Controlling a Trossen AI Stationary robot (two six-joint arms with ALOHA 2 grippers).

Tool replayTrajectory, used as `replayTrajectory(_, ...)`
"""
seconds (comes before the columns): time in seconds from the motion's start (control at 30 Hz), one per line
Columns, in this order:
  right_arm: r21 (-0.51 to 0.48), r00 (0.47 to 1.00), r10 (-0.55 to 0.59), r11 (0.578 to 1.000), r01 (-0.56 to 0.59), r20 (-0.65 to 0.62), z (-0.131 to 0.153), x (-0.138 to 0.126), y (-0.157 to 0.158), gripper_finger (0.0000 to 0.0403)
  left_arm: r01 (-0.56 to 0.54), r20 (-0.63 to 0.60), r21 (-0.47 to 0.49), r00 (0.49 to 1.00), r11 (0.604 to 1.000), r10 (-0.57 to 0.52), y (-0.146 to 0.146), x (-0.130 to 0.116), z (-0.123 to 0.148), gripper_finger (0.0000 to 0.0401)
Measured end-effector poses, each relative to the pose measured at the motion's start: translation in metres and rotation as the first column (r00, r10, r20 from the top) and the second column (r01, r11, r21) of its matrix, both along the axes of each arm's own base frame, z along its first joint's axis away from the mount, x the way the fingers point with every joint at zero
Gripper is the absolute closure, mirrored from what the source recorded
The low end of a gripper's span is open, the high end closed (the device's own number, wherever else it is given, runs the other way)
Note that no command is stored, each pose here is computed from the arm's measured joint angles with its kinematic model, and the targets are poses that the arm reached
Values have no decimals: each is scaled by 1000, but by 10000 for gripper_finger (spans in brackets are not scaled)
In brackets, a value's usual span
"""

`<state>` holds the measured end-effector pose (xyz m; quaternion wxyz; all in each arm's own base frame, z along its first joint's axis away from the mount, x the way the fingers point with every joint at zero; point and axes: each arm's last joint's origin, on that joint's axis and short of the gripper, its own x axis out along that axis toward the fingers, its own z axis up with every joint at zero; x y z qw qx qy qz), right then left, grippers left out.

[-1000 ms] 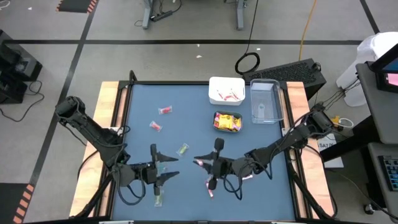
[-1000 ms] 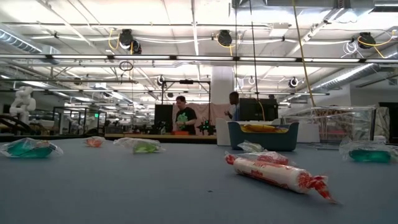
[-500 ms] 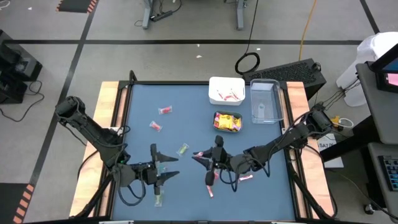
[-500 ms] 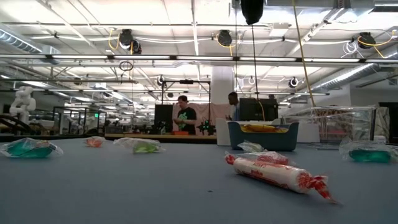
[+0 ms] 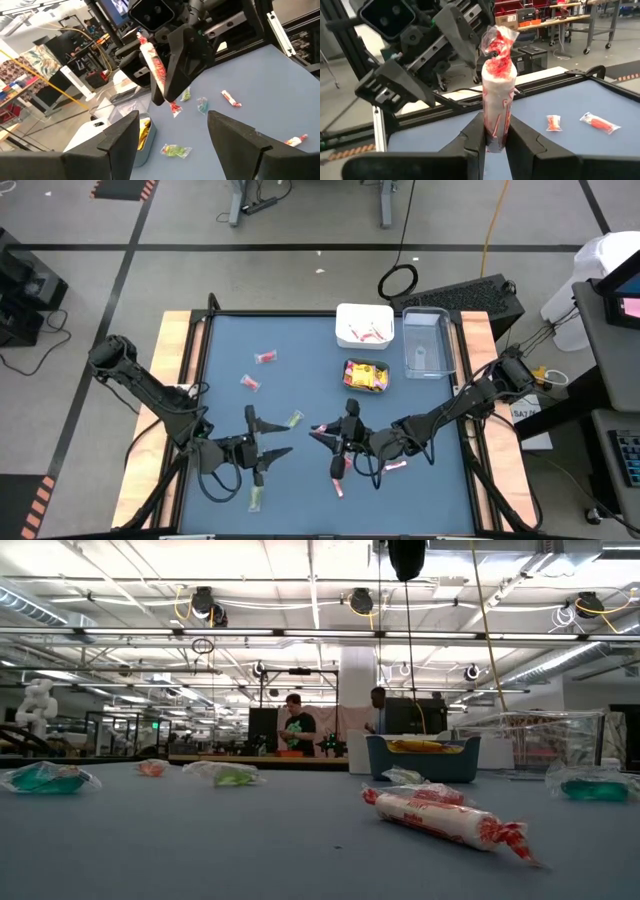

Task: Sort candy
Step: Put the top left white candy into the white bin

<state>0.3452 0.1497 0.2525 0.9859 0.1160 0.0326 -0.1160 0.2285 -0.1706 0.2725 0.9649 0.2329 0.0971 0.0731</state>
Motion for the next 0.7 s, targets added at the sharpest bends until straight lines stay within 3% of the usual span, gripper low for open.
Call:
replayTrajectory(0.2, -135, 999, -5, 991, 0, -32, 0, 0, -1, 351, 0, -6, 4, 1000, 1000, 0, 0, 0, -1, 162)
replayTrajectory(0.33, -218, 989, -139, 968, 128, -39, 0, -1, -5, 351, -1, -6, 4, 1000, 1000, 1, 0, 0, -1, 162)
replayTrajectory(0.53, -394, 940, -332, 877, 276, -80, 0, 2, -25, 351, -8, 2, -6, 1000, 1000, 8, 2, 1, 0, 162)
replayTrajectory(0.7, -482, 884, -439, 816, 319, -159, 9, 2, -66, 354, -52, 11, -75, 999, 996, 53, 9, 7, 0, 162)
